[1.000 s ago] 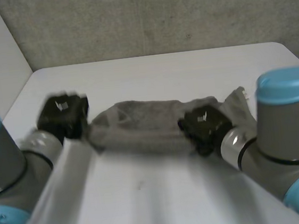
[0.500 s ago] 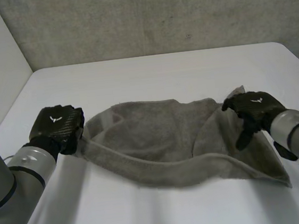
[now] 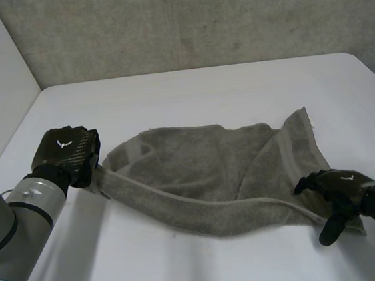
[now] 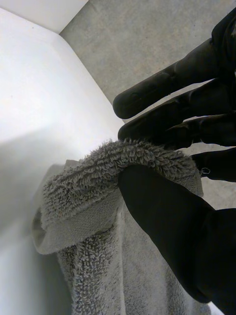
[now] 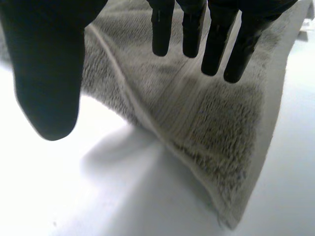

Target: Fold the towel.

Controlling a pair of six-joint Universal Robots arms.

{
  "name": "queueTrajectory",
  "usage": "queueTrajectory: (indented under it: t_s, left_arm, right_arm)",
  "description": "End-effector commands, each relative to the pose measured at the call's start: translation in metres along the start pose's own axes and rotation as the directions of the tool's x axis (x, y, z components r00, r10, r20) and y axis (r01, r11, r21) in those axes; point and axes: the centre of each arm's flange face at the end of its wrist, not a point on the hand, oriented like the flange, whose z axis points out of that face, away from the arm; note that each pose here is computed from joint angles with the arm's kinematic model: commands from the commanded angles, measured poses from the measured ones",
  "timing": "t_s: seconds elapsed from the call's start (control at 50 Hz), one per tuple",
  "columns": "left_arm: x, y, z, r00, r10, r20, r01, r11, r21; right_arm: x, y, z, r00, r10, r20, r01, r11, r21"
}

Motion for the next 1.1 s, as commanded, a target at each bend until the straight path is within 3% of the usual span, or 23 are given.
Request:
queueTrajectory:
  t_s: [0.02,0.22,0.26,0.28,0.32,0.34,0.36,0.42,0.54,0.68,0.82,0.92,0.96,1.0,1.06,1.1]
  left_arm:
    - [-0.001,-0.002,0.001,1.000,-0.001,0.004,0.001,1.000,0.007]
    - [-0.008,-0.008,0.004,1.000,-0.014,0.015,0.013,0.999,0.030]
    - [-0.010,-0.014,0.004,1.000,-0.014,0.018,0.013,0.999,0.051]
    - [-0.013,-0.024,0.004,1.000,-0.014,0.028,0.011,0.996,0.084]
    - [-0.019,-0.040,0.001,0.999,-0.015,0.051,0.008,0.990,0.138]
    - [-0.027,-0.058,-0.003,0.997,-0.024,0.073,0.010,0.981,0.195]
    - [-0.027,-0.058,-0.003,0.997,-0.024,0.073,0.010,0.981,0.196]
    - [-0.046,-0.086,-0.010,0.990,-0.053,0.127,0.014,0.957,0.289]
    - [-0.073,-0.125,-0.017,0.978,-0.111,0.175,0.033,0.918,0.396]
    - [-0.073,-0.114,-0.018,0.985,-0.107,0.137,0.068,0.962,0.265]
    - [-0.051,-0.057,0.015,0.993,-0.120,0.004,0.120,0.993,0.000]
    - [-0.046,-0.037,0.044,0.997,-0.069,-0.017,0.068,0.996,-0.060]
    - [-0.047,-0.036,0.055,0.999,-0.038,-0.020,0.037,0.998,-0.056]
    - [-0.050,-0.042,0.065,1.000,-0.007,-0.014,0.006,1.000,-0.029]
    - [-0.056,-0.071,0.083,0.999,0.052,0.015,-0.053,0.995,0.086]
    - [-0.067,-0.125,0.097,0.992,0.061,0.110,-0.093,0.948,0.304]
  right_arm:
    - [0.001,0.009,0.011,0.998,-0.057,-0.027,0.058,0.997,0.041]
    - [0.021,-0.011,0.029,0.980,-0.170,-0.104,0.182,0.976,0.116]
    - [0.028,-0.058,0.007,0.953,-0.231,-0.195,0.274,0.932,0.236]
    - [0.028,-0.058,0.006,0.953,-0.232,-0.196,0.275,0.932,0.236]
    - [0.026,-0.118,-0.044,0.906,-0.266,-0.328,0.387,0.835,0.392]
    - [0.026,-0.119,-0.044,0.906,-0.266,-0.329,0.388,0.834,0.392]
    - [0.025,-0.140,-0.064,0.888,-0.272,-0.370,0.424,0.795,0.434]
    - [0.024,-0.166,-0.085,0.881,-0.279,-0.382,0.442,0.775,0.452]
    - [0.020,-0.186,-0.107,0.878,-0.308,-0.366,0.449,0.793,0.411]
    - [0.023,-0.180,-0.092,0.850,-0.418,-0.321,0.504,0.824,0.261]
    - [0.011,-0.169,-0.055,0.857,-0.463,-0.226,0.506,0.839,0.200]
    - [0.013,-0.169,-0.024,0.838,-0.483,-0.254,0.525,0.840,0.135]
    - [0.014,-0.171,-0.013,0.823,-0.498,-0.275,0.545,0.828,0.133]
    - [0.013,-0.183,0.008,0.769,-0.546,-0.333,0.619,0.767,0.170]
    - [0.014,-0.197,0.016,0.736,-0.555,-0.388,0.657,0.724,0.210]
    - [0.018,-0.237,0.018,0.675,-0.492,-0.550,0.712,0.629,0.312]
